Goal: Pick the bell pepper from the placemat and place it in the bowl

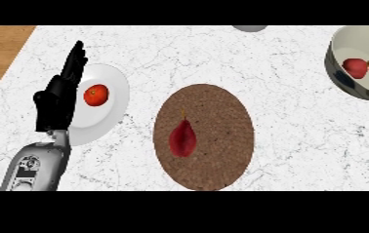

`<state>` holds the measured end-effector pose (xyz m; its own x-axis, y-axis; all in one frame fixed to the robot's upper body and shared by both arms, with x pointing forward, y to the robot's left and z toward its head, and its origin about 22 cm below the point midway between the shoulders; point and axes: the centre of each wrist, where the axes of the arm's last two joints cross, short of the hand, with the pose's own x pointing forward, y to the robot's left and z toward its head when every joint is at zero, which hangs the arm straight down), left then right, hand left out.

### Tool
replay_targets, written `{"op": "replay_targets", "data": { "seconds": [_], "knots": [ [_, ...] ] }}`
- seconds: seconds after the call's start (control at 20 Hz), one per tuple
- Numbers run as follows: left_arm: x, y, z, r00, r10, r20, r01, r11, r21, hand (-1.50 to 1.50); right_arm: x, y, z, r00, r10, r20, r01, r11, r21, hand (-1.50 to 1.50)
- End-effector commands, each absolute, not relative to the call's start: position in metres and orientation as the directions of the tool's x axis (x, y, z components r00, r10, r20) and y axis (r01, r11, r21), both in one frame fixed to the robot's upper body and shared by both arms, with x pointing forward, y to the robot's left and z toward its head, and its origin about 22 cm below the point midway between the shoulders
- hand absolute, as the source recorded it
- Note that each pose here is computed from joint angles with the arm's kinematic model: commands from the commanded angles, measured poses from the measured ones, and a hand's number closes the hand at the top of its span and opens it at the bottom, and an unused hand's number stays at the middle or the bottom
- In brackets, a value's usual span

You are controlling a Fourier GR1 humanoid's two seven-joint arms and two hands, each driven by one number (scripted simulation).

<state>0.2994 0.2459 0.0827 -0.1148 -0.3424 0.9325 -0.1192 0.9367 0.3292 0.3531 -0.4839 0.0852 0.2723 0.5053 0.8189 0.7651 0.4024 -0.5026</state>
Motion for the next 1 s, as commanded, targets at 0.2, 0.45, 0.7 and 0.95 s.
{"op": "replay_targets", "data": {
  "seconds": [0.2, 0.45, 0.7, 0.95],
  "knots": [
    [0.293, 0.250, 0.087, -0.095, -0.349, 0.932, -0.116, 0.934, 0.338, 0.00, 0.329, -0.509, 0.078, 0.153, 0.405, 0.902, 0.803, 0.480, -0.352, -1.50],
    [0.292, 0.265, 0.084, -0.079, -0.345, 0.935, -0.150, 0.932, 0.331, 0.00, 0.288, -0.531, 0.051, 0.041, 0.373, 0.927, 0.790, 0.556, -0.258, -1.50],
    [0.278, 0.264, 0.080, -0.068, -0.347, 0.935, -0.160, 0.929, 0.333, 0.00, 0.257, -0.544, 0.037, 0.005, 0.363, 0.932, 0.731, 0.634, -0.251, -1.50],
    [0.286, 0.284, 0.062, -0.051, -0.334, 0.941, -0.161, 0.933, 0.322, 0.00, 0.233, -0.542, 0.019, -0.011, 0.378, 0.926, 0.699, 0.665, -0.263, -1.50]
  ]
}}
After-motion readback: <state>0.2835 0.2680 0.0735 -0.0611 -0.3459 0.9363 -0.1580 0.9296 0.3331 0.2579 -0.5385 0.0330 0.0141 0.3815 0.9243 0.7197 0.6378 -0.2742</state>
